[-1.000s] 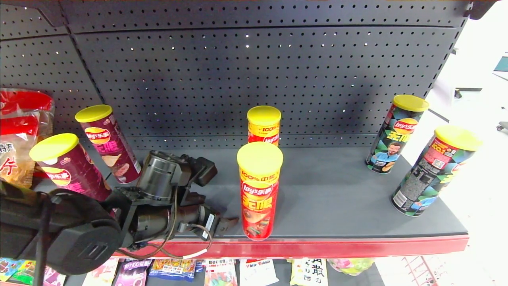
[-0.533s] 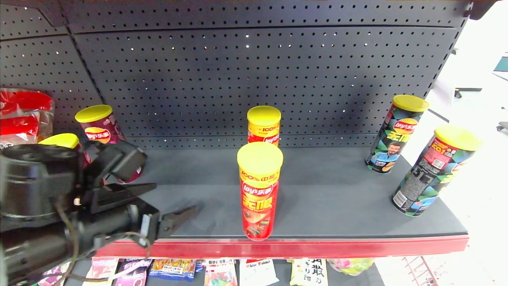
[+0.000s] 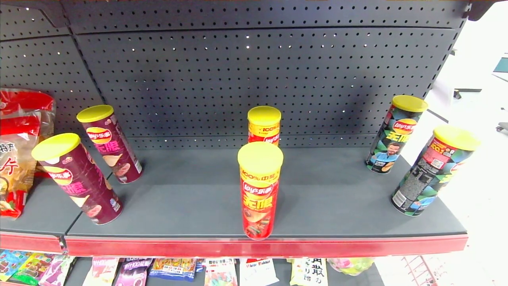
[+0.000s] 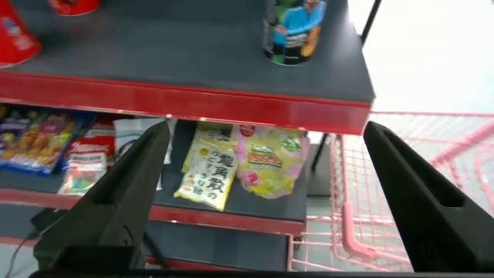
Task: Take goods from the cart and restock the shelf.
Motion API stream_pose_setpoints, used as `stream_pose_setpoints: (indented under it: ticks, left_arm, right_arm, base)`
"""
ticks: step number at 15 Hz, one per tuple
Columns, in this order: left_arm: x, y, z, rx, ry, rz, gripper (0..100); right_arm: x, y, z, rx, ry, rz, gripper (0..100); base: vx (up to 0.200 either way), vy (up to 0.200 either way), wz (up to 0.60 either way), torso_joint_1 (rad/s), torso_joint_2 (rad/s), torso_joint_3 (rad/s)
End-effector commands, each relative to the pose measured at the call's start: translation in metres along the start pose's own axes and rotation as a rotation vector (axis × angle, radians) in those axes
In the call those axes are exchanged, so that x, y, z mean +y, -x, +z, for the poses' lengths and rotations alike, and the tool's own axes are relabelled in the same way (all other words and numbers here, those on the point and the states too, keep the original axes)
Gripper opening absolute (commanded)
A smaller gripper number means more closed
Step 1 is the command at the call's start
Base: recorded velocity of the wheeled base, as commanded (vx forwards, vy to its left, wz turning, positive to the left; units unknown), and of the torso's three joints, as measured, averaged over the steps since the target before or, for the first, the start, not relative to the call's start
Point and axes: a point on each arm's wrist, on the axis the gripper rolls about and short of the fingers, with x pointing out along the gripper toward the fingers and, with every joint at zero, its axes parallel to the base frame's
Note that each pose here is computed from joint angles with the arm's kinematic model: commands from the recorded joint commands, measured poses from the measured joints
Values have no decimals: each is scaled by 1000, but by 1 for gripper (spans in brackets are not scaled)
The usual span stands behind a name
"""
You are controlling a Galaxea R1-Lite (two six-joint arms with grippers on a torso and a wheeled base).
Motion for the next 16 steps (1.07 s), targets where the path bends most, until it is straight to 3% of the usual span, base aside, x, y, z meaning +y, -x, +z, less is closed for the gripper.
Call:
stream_pose_setpoints:
  ticks: [1, 2, 3, 4, 6, 7, 9, 10, 11, 12, 13, 14, 15, 16]
  left_arm:
    - [7, 33, -46, -56, 131, 199, 100]
    - [7, 32, -46, -47, 148, 234, 100]
    - [7, 31, -43, -35, 189, 258, 100]
    - [4, 29, -36, -8, 253, 303, 100]
    - [-3, 21, -26, 50, 336, 390, 100]
    - [-6, 15, -26, 53, 358, 393, 100]
    - [-8, 17, -43, -27, 269, 340, 100]
    - [-9, 12, -44, -55, 267, 321, 100]
    - [-9, 9, -40, -111, 289, 307, 100]
    - [-11, 0, -36, -207, 303, 210, 100]
    - [-18, -18, -40, -316, 286, -25, 100]
    - [-24, -31, -48, -387, 245, -175, 100]
    - [-27, -35, -54, -404, 171, -284, 100]
    - [-29, -37, -59, -356, 118, -337, 100]
  right_arm:
    - [0, -1, 1, 14, -5, -77, 100]
    - [1, -1, 1, 21, -9, -97, 100]
    - [1, -1, 1, 20, -11, -100, 100]
    - [1, 0, 1, 9, -8, -88, 100]
    - [2, 2, -2, -33, -5, -46, 100]
    - [3, 6, -4, -79, -5, -54, 100]
    - [3, 6, -5, -100, 0, -66, 100]
    - [3, 6, -5, -118, 0, -70, 100]
    - [3, 5, -5, -123, -6, -71, 100]
    - [3, 5, -5, -123, -6, -71, 100]
    - [3, 5, -5, -123, -5, -71, 100]
    - [3, 5, -5, -124, -6, -71, 100]
    - [3, 5, -5, -124, -5, -71, 100]
    - [3, 5, -5, -124, -5, -71, 100]
  base:
    - [0, 0, 0, 0, 0, 0]
    - [0, 0, 0, 0, 0, 0]
    - [0, 0, 0, 0, 0, 0]
    - [0, 0, 0, 0, 0, 0]
    - [0, 0, 0, 0, 0, 0]
    - [0, 0, 0, 0, 0, 0]
    - [0, 0, 0, 0, 0, 0]
    - [0, 0, 0, 0, 0, 0]
    - [0, 0, 0, 0, 0, 0]
    - [0, 0, 0, 0, 0, 0]
    - [0, 0, 0, 0, 0, 0]
    - [0, 0, 0, 0, 0, 0]
    - [0, 0, 0, 0, 0, 0]
    - [0, 0, 0, 0, 0, 0]
